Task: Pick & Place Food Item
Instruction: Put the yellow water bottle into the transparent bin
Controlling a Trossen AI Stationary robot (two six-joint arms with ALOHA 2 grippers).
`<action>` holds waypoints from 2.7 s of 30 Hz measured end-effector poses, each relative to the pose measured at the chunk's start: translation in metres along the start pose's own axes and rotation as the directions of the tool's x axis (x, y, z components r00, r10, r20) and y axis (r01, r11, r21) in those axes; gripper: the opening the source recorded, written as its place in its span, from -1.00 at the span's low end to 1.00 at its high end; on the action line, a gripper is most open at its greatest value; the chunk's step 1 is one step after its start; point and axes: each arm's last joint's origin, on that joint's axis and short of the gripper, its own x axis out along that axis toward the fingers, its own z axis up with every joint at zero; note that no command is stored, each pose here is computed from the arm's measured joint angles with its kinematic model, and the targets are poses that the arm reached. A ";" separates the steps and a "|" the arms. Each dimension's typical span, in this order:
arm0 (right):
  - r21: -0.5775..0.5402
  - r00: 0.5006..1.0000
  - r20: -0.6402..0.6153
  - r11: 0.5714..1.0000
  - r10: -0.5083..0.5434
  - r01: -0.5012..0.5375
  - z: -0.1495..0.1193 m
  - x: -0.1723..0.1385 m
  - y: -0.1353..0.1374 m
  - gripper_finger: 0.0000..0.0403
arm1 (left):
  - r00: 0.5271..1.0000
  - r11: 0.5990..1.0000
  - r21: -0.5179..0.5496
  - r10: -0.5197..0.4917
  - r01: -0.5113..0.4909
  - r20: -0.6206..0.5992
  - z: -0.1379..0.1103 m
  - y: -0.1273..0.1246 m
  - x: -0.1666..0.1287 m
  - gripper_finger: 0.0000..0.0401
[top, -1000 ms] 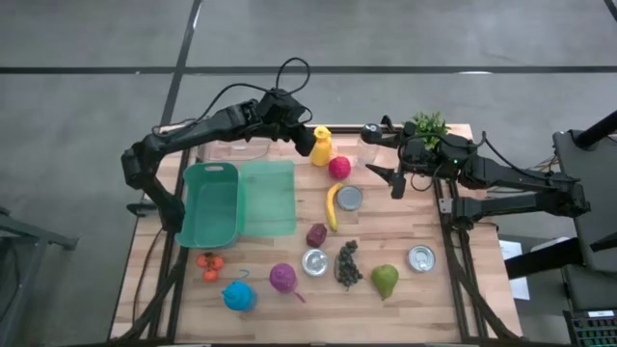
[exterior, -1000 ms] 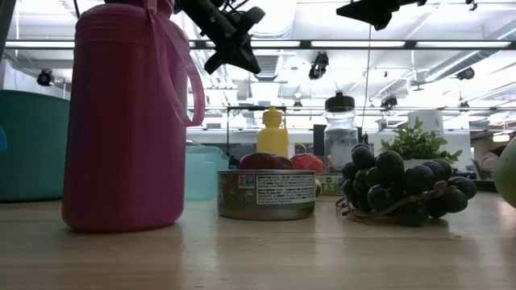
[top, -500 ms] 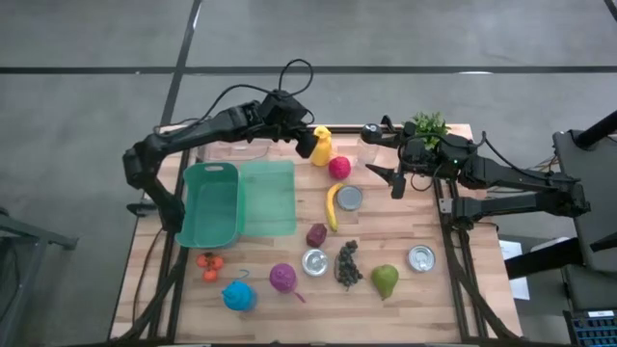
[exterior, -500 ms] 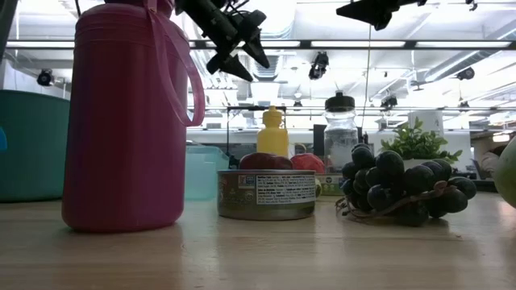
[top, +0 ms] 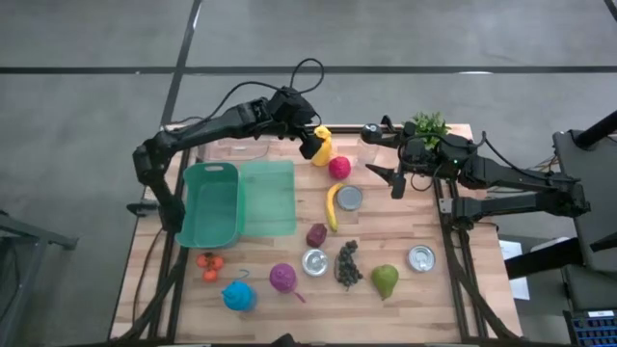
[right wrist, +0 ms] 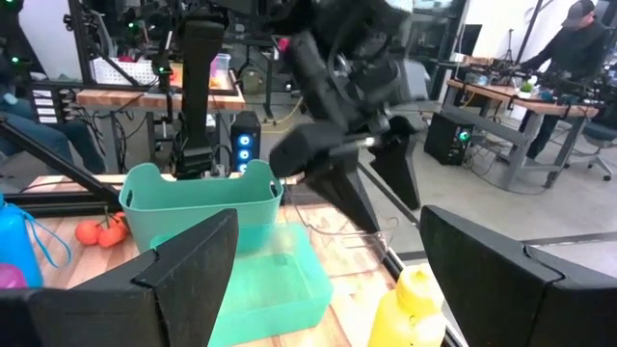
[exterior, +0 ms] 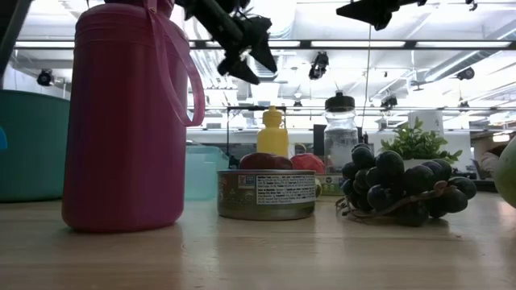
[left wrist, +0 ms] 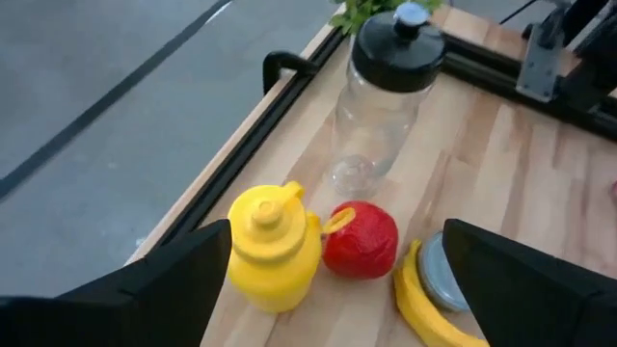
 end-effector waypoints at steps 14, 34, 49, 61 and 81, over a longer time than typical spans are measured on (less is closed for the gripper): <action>0.000 1.000 0.000 1.000 0.000 0.000 0.000 0.000 0.000 0.60 | 0.994 0.996 0.091 0.024 -0.015 -0.109 0.015 0.008 0.045 0.91; 0.000 1.000 0.000 1.000 0.000 0.000 0.000 0.000 0.000 0.60 | 0.980 0.994 0.097 0.063 -0.046 -0.187 0.008 0.024 0.066 0.91; 0.000 1.000 0.000 1.000 0.001 -0.001 0.000 0.000 0.000 0.60 | 0.972 0.993 0.099 0.084 -0.064 -0.219 0.001 0.029 0.081 0.91; 0.000 1.000 0.000 1.000 0.001 -0.001 0.000 0.000 0.000 0.60 | 0.972 0.993 0.095 0.086 -0.066 -0.220 0.000 0.030 0.081 0.62; 0.000 1.000 0.000 1.000 0.000 0.000 0.000 0.000 0.000 0.60 | 0.971 0.993 0.095 0.084 -0.064 -0.223 0.000 0.030 0.081 0.07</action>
